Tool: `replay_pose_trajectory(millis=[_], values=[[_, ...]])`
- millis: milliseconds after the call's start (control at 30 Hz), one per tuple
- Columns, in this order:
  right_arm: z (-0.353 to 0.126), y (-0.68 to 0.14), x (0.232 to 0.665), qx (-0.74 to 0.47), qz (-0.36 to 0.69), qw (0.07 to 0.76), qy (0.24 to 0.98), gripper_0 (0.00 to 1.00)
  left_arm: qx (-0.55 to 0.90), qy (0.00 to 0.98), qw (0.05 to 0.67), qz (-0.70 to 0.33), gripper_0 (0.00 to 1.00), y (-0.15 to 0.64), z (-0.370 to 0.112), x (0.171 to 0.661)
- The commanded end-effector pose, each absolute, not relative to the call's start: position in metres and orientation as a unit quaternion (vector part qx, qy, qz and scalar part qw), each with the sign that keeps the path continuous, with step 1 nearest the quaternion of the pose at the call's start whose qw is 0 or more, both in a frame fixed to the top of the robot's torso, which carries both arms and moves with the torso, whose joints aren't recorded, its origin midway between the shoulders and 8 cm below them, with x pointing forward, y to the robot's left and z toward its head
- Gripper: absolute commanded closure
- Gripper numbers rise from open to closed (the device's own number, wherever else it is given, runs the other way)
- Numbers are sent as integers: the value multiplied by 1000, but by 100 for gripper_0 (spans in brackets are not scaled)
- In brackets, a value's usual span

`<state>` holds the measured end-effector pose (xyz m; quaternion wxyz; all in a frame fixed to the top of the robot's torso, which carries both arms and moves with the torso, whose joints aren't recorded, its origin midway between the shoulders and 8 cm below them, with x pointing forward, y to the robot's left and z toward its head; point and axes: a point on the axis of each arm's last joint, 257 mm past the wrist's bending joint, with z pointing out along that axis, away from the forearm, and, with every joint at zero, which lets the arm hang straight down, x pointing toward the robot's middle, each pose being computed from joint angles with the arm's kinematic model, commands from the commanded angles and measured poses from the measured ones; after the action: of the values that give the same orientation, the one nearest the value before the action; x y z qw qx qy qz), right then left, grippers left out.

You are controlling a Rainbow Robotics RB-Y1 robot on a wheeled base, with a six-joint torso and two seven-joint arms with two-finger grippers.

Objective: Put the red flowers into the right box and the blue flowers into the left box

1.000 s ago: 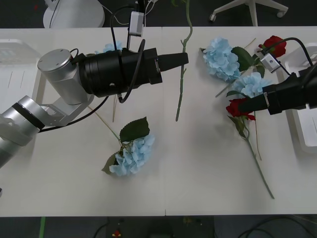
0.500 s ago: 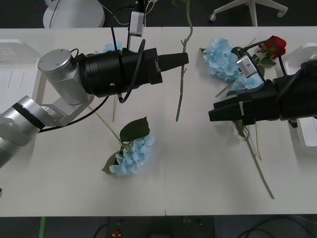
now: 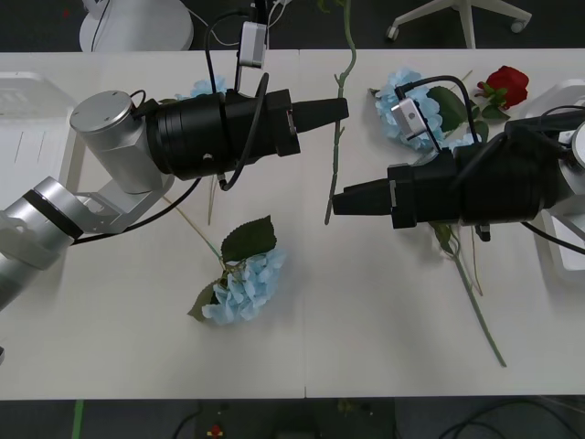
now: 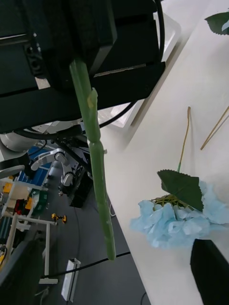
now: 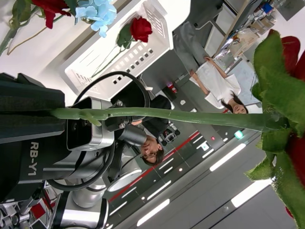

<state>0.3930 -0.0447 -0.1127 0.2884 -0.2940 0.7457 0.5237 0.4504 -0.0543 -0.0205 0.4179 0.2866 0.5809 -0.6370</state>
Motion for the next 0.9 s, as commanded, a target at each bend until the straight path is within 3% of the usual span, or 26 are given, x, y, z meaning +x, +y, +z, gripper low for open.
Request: replay_pose_trajectory(millis=[33,100,167,367,633,667,700,733,900], values=[[-95,-27,388,-292,535,298,735,29,300,564,415,-648,100,-69,-16,433],[-94,-23,389,-286,538,296,736,38,300,564,415,-648,100,-69,-16,433],[-96,-21,391,-279,537,295,739,60,300,564,415,-648,100,-69,-16,433],[-93,-15,397,-259,542,293,744,98,300,564,415,-648,100,-69,-16,433],[-90,-14,398,-254,545,292,744,100,300,564,415,-648,98,-69,-16,433],[-90,-14,398,-254,544,292,744,100,300,564,415,-648,59,-69,-16,433],[-89,-14,399,-253,545,292,744,100,300,564,415,-648,35,-69,-16,433],[-89,-13,399,-253,545,292,744,100,300,564,415,-648,0,-69,-16,433],[-86,-13,400,-250,546,294,744,100,300,564,415,-648,0,-69,-16,433]])
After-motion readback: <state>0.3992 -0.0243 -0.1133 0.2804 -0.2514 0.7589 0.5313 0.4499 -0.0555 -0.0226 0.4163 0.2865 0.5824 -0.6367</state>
